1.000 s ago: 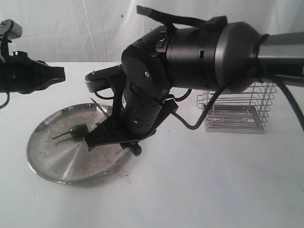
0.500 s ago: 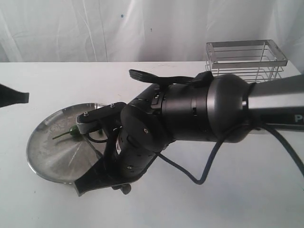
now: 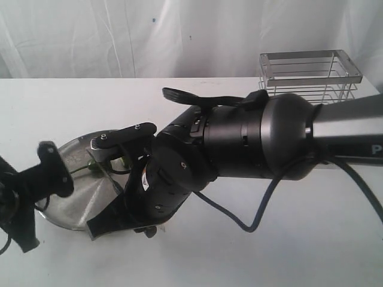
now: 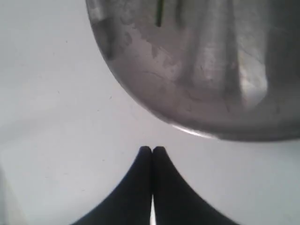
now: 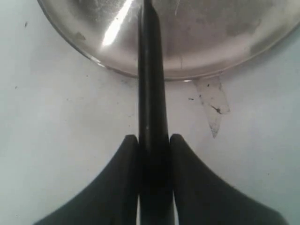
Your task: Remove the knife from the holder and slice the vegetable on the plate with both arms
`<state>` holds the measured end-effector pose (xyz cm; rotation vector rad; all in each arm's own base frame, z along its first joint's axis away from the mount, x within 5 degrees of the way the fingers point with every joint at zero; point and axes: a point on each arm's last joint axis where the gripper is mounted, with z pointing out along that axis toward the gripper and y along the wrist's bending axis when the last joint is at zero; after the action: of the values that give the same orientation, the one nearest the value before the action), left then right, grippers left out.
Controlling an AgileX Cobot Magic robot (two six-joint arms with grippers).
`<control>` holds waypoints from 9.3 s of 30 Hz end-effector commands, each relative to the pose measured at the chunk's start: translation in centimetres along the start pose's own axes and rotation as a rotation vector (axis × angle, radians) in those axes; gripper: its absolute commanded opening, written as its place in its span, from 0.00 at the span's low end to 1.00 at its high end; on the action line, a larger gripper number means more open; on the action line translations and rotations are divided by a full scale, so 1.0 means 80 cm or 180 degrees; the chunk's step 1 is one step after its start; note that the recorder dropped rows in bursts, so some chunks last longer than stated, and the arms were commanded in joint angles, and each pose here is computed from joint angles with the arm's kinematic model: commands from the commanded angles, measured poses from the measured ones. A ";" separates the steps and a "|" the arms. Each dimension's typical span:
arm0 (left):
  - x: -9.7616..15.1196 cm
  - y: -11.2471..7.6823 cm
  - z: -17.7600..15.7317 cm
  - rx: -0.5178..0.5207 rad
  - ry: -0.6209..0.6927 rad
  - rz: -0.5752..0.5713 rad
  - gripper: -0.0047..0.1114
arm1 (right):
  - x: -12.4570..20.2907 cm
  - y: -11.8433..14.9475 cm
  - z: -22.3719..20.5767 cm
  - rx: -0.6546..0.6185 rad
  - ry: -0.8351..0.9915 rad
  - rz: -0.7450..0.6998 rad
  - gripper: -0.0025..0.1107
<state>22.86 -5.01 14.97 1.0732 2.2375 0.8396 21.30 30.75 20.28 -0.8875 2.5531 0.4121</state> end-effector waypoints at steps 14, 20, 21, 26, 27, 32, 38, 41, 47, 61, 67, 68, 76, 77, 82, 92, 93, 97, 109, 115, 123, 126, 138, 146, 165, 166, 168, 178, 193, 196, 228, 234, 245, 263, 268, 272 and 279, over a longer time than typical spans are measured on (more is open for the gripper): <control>-0.085 0.019 -0.071 0.1829 0.0727 -0.0390 0.04 | -0.002 0.001 -0.005 -0.0028 -0.0088 -0.0020 0.02; -0.104 0.073 -0.066 0.1769 0.0365 -0.0806 0.04 | -0.006 0.002 -0.008 -0.0025 -0.0079 -0.0020 0.02; -0.103 0.084 -0.059 0.1711 0.0293 -0.1023 0.04 | -0.008 0.003 -0.010 -0.0022 -0.0068 -0.0020 0.02; -0.090 0.116 -0.033 0.1763 0.0068 -0.2037 0.04 | -0.029 0.009 -0.028 -0.0030 -0.0093 0.0002 0.02; -0.088 0.120 -0.031 0.1823 0.0034 -0.2203 0.04 | -0.032 0.009 -0.029 -0.0029 -0.0101 0.0016 0.02; -0.095 0.129 -0.028 0.1888 -0.0314 -0.2545 0.04 | -0.040 0.006 -0.019 -0.0002 -0.0066 0.0114 0.02; -0.080 0.128 0.007 0.1580 -0.0609 -0.3213 0.04 | -0.043 0.007 -0.005 -0.0023 -0.0160 0.0298 0.02; -0.075 0.111 0.043 0.1693 -0.0364 -0.3228 0.04 | -0.036 0.004 -0.005 0.0045 0.0031 0.0321 0.02; -0.081 0.112 0.047 0.1701 -0.0454 -0.3510 0.04 | -0.038 -0.010 0.005 0.0122 0.0047 0.0391 0.02; -0.084 0.121 0.050 0.1503 -0.0631 -0.3708 0.04 | -0.042 -0.017 0.046 0.0034 -0.0119 0.0694 0.02; -0.091 0.114 0.046 0.1554 -0.0650 -0.3585 0.04 | -0.040 -0.018 0.054 0.0036 -0.0067 0.0733 0.02; -0.093 0.113 0.045 0.1561 -0.0660 -0.3550 0.04 | -0.039 -0.018 0.056 0.0026 -0.0048 0.0762 0.02; -0.095 0.112 0.044 0.1559 -0.0687 -0.3507 0.04 | -0.038 -0.017 0.063 -0.0009 -0.0049 0.0808 0.02; -0.095 0.112 0.044 0.1559 -0.0687 -0.3507 0.04 | -0.039 -0.017 0.063 -0.0019 -0.0078 0.0808 0.02; -0.095 0.112 0.044 0.1559 -0.0687 -0.3507 0.04 | -0.045 -0.015 0.063 -0.0081 -0.0260 0.0808 0.02; -0.095 0.112 0.044 0.1559 -0.0687 -0.3506 0.04 | -0.046 -0.015 0.063 -0.0089 -0.0275 0.0861 0.02; -0.095 0.112 0.044 0.1559 -0.0687 -0.3506 0.04 | -0.046 -0.015 0.063 -0.0084 -0.0263 0.0861 0.02; -0.095 0.110 0.043 0.1600 -0.0655 -0.3493 0.04 | -0.043 -0.016 0.063 -0.0062 -0.0190 0.0860 0.02; -0.095 0.109 0.043 0.1607 -0.0653 -0.3451 0.04 | -0.037 -0.016 0.063 -0.0042 -0.0034 0.0905 0.02; -0.095 0.109 0.043 0.1617 -0.0645 -0.3448 0.04 | -0.041 -0.014 0.063 -0.0112 -0.0129 0.0929 0.02; -0.095 0.110 0.043 0.1599 -0.0660 -0.3454 0.04 | -0.042 -0.013 0.063 -0.0136 -0.0151 0.0961 0.02; -0.095 0.110 0.043 0.1608 -0.0653 -0.3490 0.04 | -0.042 -0.013 0.063 -0.0150 -0.0146 0.0989 0.02; -0.095 0.110 0.043 0.1614 -0.0642 -0.3543 0.04 | -0.041 -0.012 0.064 -0.0170 -0.0119 0.1043 0.02; -0.095 0.111 0.043 0.1612 -0.0625 -0.3735 0.04 | -0.040 -0.012 0.064 -0.0165 -0.0105 0.1042 0.02; -0.094 0.092 0.086 0.1474 -0.0406 -0.4172 0.04 | -0.040 -0.010 0.064 -0.0221 -0.0081 0.1065 0.02; -0.094 0.095 0.087 0.1393 -0.0491 -0.3987 0.04 | -0.040 -0.010 0.064 -0.0221 -0.0081 0.1052 0.02; -0.095 0.099 0.087 0.1215 -0.0688 -0.3371 0.04 | -0.040 -0.010 0.064 -0.0221 -0.0081 0.1052 0.02; -0.100 0.137 0.039 0.1196 -0.0806 -0.3147 0.04 | -0.040 -0.010 0.064 -0.0220 -0.0084 0.0970 0.02; -0.134 0.137 0.030 0.2025 -0.0968 -0.2879 0.04 | -0.039 -0.010 0.064 -0.0211 -0.0053 0.0901 0.02; -0.142 0.126 0.043 0.2196 -0.1065 -0.2890 0.04 | -0.038 -0.010 0.064 -0.0210 -0.0047 0.0901 0.02; -0.148 0.118 0.060 0.2255 -0.1141 -0.3044 0.04 | -0.040 0.002 0.072 -0.0110 -0.0279 0.1230 0.02; -0.147 0.108 0.071 0.2322 -0.1046 -0.3028 0.04 | -0.038 0.011 0.078 -0.0159 -0.0312 0.1151 0.02; -0.146 0.101 0.081 0.2325 -0.0965 -0.3035 0.04 | -0.035 0.012 0.086 -0.0155 -0.0288 0.1140 0.02; -0.145 0.093 0.094 0.2314 -0.0881 -0.3079 0.04 | -0.033 0.012 0.090 -0.0145 -0.0269 0.1140 0.02; -0.119 0.096 0.108 0.2236 -0.0651 -0.3549 0.04 | -0.033 0.012 0.090 -0.0136 -0.0253 0.1140 0.02; -0.116 0.097 0.109 0.2280 -0.0625 -0.3623 0.04 | -0.033 0.012 0.090 -0.0136 -0.0253 0.1140 0.02; -0.118 0.102 0.108 0.2250 -0.0662 -0.3752 0.04 | -0.033 0.012 0.090 -0.0136 -0.0253 0.1140 0.02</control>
<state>37.95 -6.17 16.39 -0.0389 2.4450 -0.5340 24.52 35.62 15.22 -0.4102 2.6424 0.5921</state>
